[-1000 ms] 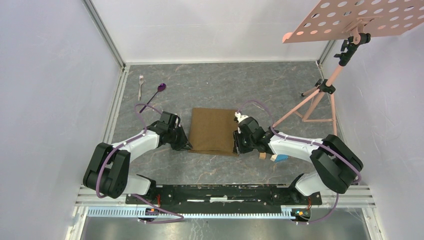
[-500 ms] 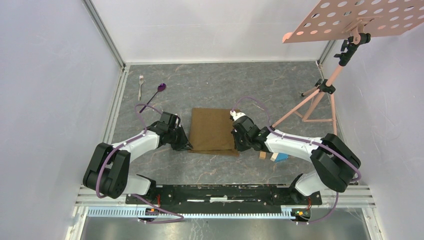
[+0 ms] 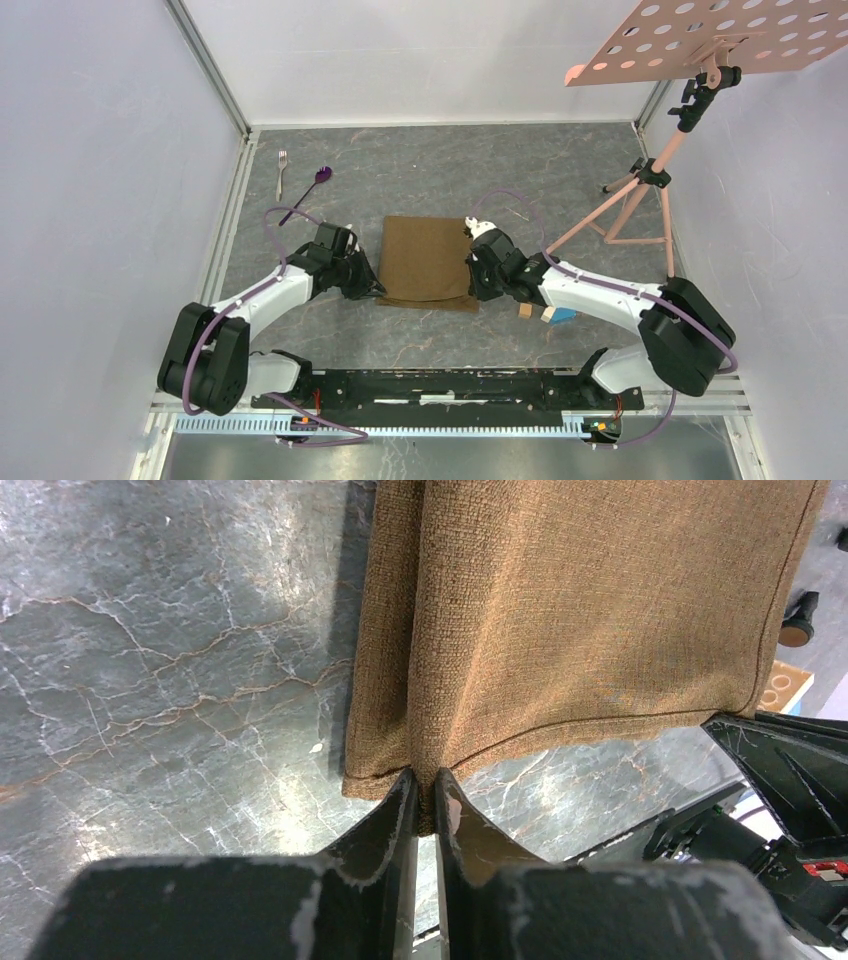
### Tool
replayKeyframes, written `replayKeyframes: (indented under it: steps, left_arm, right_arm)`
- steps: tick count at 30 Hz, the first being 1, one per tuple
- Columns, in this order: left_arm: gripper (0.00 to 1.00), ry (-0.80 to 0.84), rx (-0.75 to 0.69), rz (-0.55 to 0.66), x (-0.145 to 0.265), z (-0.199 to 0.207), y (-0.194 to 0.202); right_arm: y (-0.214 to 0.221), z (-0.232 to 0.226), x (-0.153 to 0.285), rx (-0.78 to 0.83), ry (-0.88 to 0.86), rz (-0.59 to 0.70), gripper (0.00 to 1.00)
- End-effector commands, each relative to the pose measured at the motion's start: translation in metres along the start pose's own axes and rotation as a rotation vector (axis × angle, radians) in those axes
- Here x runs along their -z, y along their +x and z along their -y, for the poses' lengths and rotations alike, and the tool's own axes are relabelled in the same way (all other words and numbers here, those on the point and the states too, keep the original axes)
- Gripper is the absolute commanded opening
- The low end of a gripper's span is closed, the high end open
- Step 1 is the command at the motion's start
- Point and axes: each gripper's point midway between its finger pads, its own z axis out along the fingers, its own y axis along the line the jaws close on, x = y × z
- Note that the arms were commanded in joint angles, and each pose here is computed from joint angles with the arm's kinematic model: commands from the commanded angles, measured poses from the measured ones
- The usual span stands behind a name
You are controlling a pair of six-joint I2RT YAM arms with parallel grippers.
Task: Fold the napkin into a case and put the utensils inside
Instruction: Smooth out the square-folded napkin at the center of the board.
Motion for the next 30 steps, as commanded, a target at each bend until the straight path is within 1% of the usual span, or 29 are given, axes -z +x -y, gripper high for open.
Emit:
replayKeyframes:
  steps: [1,5,11,24,26,27,28,30]
  left_arm:
    - [0.16,0.024,0.01,-0.017,0.006,0.006,0.004]
    - [0.15,0.01,0.019,-0.033,0.002,-0.001,0.01]
    - [0.15,0.003,0.02,-0.021,0.003,-0.003,0.01]
    - [0.16,-0.066,0.02,-0.04,-0.01,-0.02,0.012]
    - [0.17,-0.07,0.02,-0.044,-0.01,-0.022,0.013]
    - [0.18,-0.072,0.018,-0.047,-0.01,-0.022,0.013]
    - [0.18,-0.08,0.015,-0.048,-0.01,-0.023,0.013]
    - [0.24,-0.09,0.008,-0.049,-0.006,-0.024,0.014]
  right_arm:
    - [-0.001,-0.008,0.009,-0.035,-0.047,0.017,0.0]
    - [0.005,-0.007,0.01,-0.043,-0.052,0.009,0.0]
    - [0.009,-0.006,0.015,-0.053,-0.06,0.019,0.0]
    - [0.029,-0.011,0.003,-0.057,-0.118,-0.025,0.0]
    - [0.031,-0.01,0.004,-0.052,-0.119,-0.03,0.04]
    - [0.033,-0.011,0.004,-0.047,-0.124,-0.035,0.08]
    - [0.034,-0.012,0.005,-0.04,-0.132,-0.041,0.14]
    - [0.037,-0.013,0.01,-0.013,-0.148,-0.055,0.22]
